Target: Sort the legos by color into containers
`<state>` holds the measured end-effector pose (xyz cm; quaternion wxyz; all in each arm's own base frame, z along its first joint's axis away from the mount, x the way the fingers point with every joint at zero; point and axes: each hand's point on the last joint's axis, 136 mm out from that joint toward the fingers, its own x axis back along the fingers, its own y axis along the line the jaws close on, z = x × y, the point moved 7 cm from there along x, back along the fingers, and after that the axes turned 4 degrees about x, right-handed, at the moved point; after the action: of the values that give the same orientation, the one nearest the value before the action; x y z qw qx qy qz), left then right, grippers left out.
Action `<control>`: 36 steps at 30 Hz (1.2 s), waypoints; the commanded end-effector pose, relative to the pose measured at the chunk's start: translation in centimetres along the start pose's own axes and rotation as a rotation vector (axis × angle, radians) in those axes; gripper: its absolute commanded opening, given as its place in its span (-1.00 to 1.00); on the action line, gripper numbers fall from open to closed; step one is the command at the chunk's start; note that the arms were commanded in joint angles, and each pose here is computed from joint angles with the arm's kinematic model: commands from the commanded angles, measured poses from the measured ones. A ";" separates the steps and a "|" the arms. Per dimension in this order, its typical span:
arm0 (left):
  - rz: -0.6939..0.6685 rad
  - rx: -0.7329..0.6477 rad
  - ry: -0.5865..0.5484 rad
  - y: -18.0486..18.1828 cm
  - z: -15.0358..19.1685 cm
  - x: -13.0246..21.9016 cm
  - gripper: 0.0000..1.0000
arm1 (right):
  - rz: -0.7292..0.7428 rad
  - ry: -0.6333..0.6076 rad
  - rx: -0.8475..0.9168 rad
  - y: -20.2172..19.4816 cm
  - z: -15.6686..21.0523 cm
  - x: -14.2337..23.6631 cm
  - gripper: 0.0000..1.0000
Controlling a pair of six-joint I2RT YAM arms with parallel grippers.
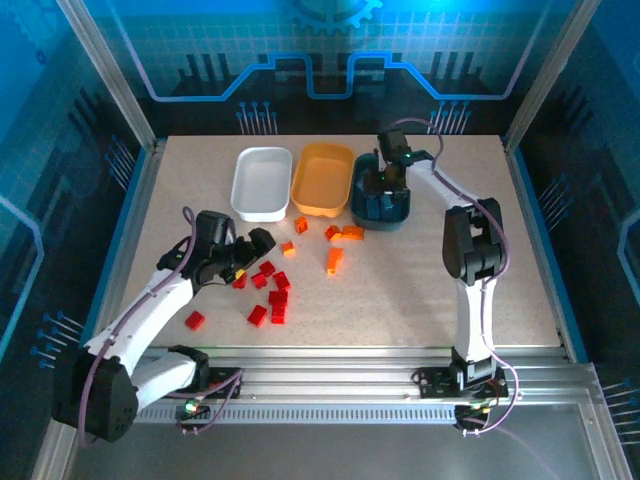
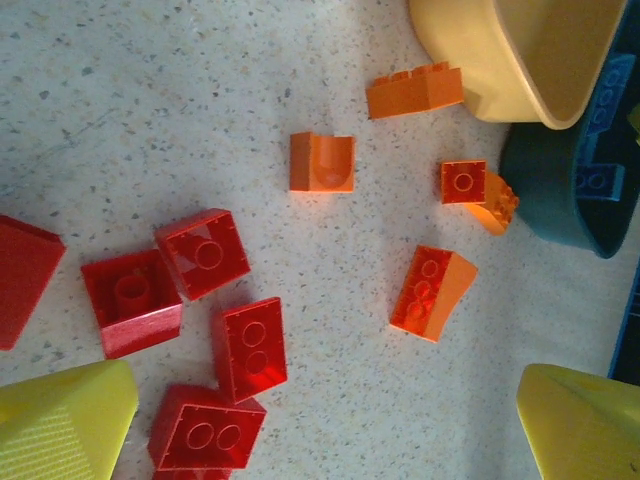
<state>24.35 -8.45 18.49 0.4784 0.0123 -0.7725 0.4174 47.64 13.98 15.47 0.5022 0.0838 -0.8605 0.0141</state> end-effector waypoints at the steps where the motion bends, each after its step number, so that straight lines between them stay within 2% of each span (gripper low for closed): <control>1: -0.121 -0.016 -0.046 1.1 -0.6 0.5 0.98 | -0.023 -0.107 0.021 1.3 -0.5 5.8 0.20; 6: -0.294 -0.002 -0.099 3.6 -1.0 -0.4 0.96 | -0.072 -0.196 0.080 5.1 3.4 11.1 0.24; 11: -0.399 -0.050 -0.107 3.9 -2.2 -1.8 0.62 | -0.148 -0.182 0.115 7.3 8.5 12.4 0.25; 15: -0.488 -0.064 -0.085 5.1 -2.5 -3.3 0.44 | -0.170 -0.164 0.140 7.5 11.2 13.1 0.24; 19: -0.509 -0.057 -0.043 6.1 -1.9 -4.4 0.34 | -0.198 -0.169 0.138 7.4 12.3 13.6 0.22; 31: -0.585 -0.092 0.010 7.8 -1.3 -5.6 0.35 | -0.242 -0.143 0.141 7.7 13.7 12.2 0.19; 36: -0.618 -0.108 -0.002 8.2 -1.7 -5.9 0.20 | -0.243 -0.145 0.137 7.6 14.0 12.1 0.16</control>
<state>25.33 -4.96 9.55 0.5808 0.2081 -0.7519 0.2326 28.75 17.78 19.12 0.4413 0.2094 -0.8724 0.0169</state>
